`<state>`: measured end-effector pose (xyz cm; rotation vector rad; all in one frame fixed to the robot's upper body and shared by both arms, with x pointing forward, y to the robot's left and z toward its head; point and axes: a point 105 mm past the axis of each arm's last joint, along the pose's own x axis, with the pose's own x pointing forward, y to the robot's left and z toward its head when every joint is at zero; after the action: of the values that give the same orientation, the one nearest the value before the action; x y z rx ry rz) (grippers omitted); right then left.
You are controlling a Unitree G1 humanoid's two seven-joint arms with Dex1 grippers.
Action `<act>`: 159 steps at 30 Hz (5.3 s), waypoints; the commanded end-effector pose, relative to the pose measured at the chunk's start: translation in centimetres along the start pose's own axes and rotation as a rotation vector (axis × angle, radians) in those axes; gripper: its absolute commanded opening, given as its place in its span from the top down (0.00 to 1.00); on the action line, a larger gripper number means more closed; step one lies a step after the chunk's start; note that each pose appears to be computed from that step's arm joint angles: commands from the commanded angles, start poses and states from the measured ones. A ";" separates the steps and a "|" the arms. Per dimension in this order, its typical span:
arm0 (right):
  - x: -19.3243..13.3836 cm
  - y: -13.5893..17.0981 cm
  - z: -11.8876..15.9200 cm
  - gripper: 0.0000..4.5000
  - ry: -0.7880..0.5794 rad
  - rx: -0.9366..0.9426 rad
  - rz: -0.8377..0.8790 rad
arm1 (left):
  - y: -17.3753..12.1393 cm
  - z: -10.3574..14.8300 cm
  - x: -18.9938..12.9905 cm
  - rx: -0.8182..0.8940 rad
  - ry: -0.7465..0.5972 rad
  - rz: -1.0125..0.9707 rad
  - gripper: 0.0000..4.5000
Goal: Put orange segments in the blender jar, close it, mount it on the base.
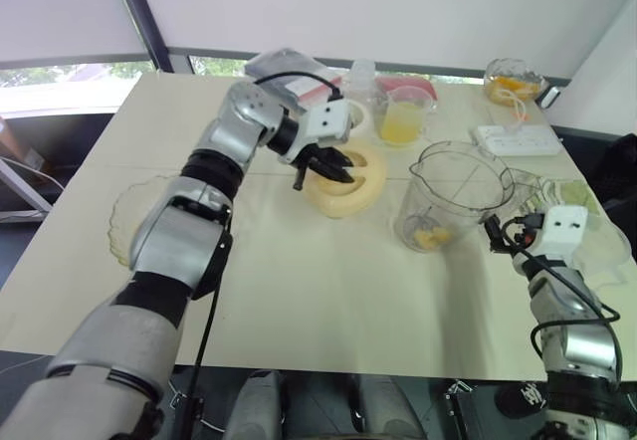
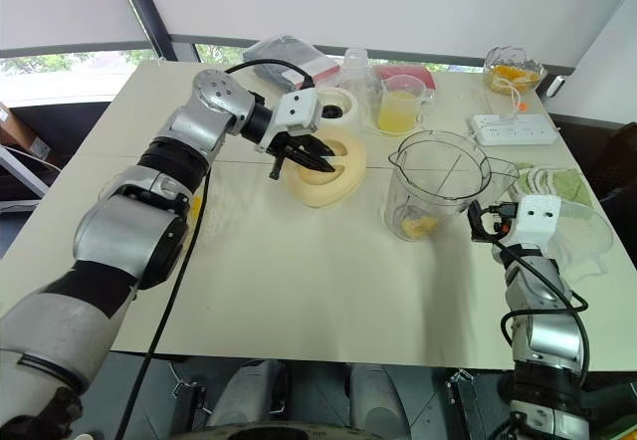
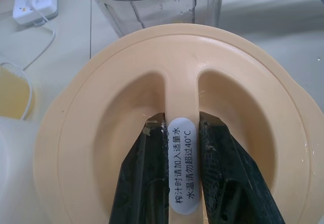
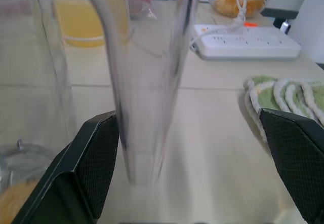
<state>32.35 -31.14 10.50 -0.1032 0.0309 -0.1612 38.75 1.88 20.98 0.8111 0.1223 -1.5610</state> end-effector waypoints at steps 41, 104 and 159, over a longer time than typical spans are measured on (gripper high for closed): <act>-0.1 3.1 3.7 0.80 -0.154 0.105 -0.023 | 3.3 8.6 -4.2 0.079 -0.139 0.067 0.95; -1.0 16.7 3.4 0.80 -0.118 -0.044 0.328 | 2.9 8.1 -1.7 -0.060 0.065 -0.024 0.95; -1.1 16.1 -1.6 0.80 -0.020 -0.040 0.311 | -2.0 5.7 -1.2 -0.143 0.162 -0.112 0.95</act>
<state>34.10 -14.38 9.78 -0.0999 -0.0669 0.1655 34.73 0.29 24.33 0.7953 0.4264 -1.5772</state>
